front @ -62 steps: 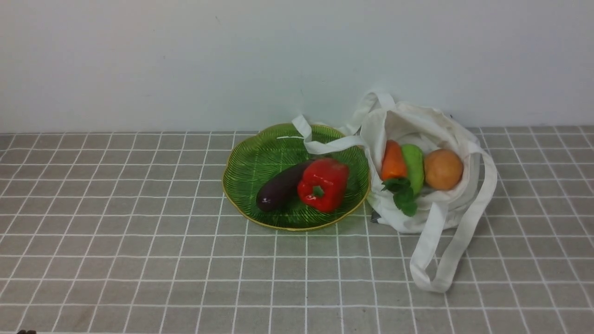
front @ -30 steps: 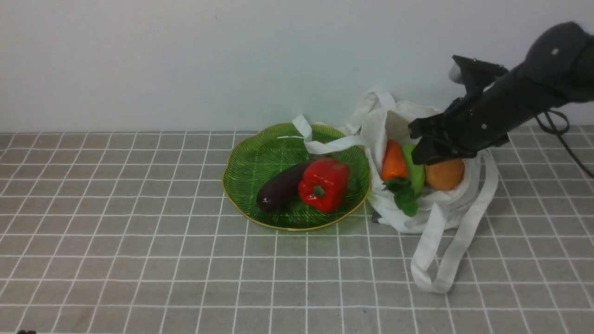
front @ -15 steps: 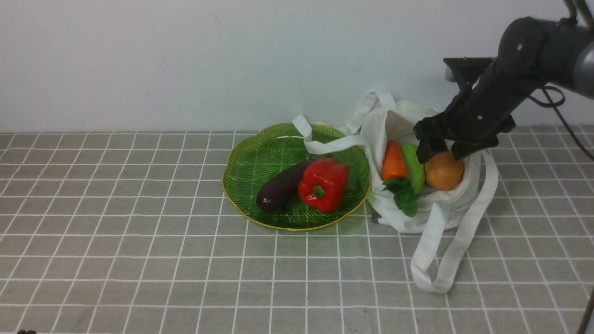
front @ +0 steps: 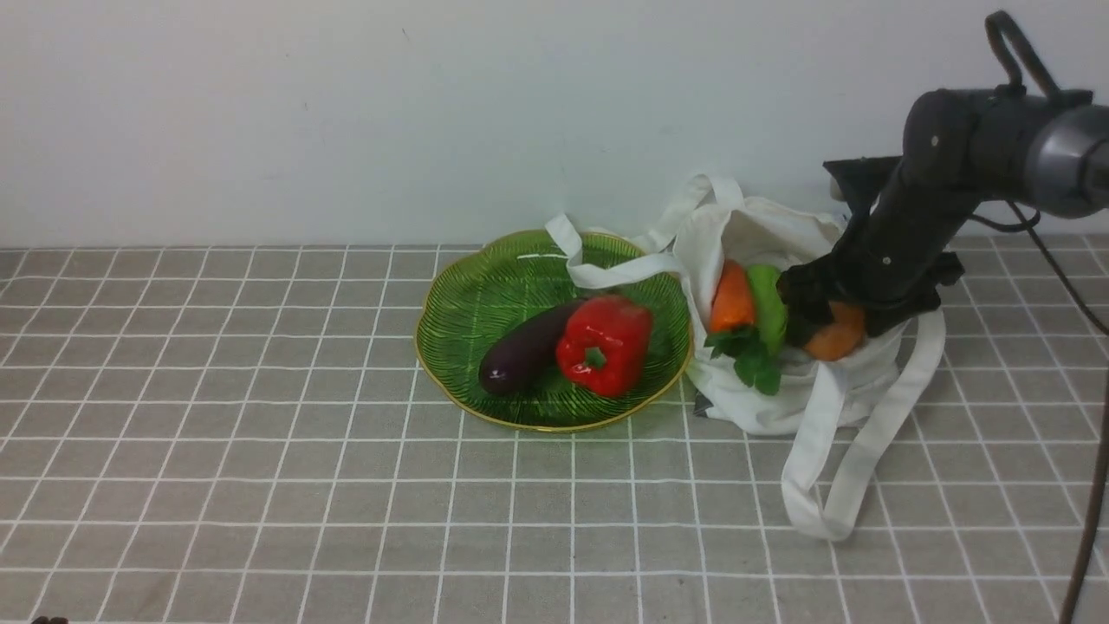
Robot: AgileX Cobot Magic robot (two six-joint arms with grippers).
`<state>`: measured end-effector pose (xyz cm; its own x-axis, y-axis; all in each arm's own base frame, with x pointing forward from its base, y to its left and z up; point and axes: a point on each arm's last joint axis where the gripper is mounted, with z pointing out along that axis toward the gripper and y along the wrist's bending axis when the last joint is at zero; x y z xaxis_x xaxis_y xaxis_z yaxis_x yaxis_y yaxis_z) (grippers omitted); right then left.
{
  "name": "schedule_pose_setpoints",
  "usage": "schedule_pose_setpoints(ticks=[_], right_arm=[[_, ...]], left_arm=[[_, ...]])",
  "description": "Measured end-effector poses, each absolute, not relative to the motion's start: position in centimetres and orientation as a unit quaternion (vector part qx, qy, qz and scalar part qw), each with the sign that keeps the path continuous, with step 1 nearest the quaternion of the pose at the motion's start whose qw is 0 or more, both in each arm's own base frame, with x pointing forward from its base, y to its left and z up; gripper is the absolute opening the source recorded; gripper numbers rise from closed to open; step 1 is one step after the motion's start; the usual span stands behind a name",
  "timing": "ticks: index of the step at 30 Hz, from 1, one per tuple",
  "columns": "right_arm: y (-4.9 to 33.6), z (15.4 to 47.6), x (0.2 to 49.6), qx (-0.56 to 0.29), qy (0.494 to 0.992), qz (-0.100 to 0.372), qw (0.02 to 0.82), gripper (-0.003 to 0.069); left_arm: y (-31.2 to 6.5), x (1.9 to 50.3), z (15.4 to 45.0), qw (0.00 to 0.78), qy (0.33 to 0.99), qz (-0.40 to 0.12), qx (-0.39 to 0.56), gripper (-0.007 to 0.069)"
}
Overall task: Take vegetables from bag on grey coffee tablecloth place on plate.
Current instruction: 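Reach into the bag and grasp the item inside with the right gripper, then take the potato out of the bag and place it in the dish with the right gripper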
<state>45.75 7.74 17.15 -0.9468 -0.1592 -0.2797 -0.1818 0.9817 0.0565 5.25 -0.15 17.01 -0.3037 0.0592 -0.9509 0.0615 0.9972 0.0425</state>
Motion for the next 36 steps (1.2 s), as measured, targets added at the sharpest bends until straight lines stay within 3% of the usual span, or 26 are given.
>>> schedule_pose_setpoints(ticks=[3, 9, 13, 20, 26, 31, 36], right_arm=[[7.8, 17.1, 45.7, -0.086, 0.986, 0.042, 0.136, 0.0529], [7.7, 17.8, 45.4, -0.088, 0.989, 0.041, 0.114, 0.0526], [7.7, 21.5, 45.1, -0.092, 0.988, 0.043, 0.114, 0.0526], [7.8, 28.3, 44.7, -0.093, 0.975, 0.057, 0.194, 0.0526], [11.2, 32.7, 42.3, -0.113, 0.952, 0.174, 0.225, 0.0526], [17.5, 31.9, 41.1, -0.222, 0.917, 0.250, 0.218, 0.0526], [22.3, 27.3, 42.2, -0.246, 0.909, 0.253, 0.223, 0.0526]], left_arm=[[-0.2, 5.2, 17.0, 0.589, 0.807, -0.001, 0.037, -0.0005], [-0.2, 5.2, 17.0, 0.589, 0.807, -0.001, 0.037, -0.0005], [-0.2, 5.2, 17.0, 0.589, 0.807, -0.001, 0.037, -0.0005], [-0.2, 5.2, 17.0, 0.589, 0.807, -0.001, 0.037, -0.0005], [-0.2, 5.2, 17.0, 0.589, 0.807, -0.001, 0.037, -0.0005], [-0.2, 5.2, 17.0, 0.589, 0.807, -0.001, 0.037, -0.0005], [-0.2, 5.2, 17.0, 0.589, 0.807, -0.001, 0.037, -0.0005]])
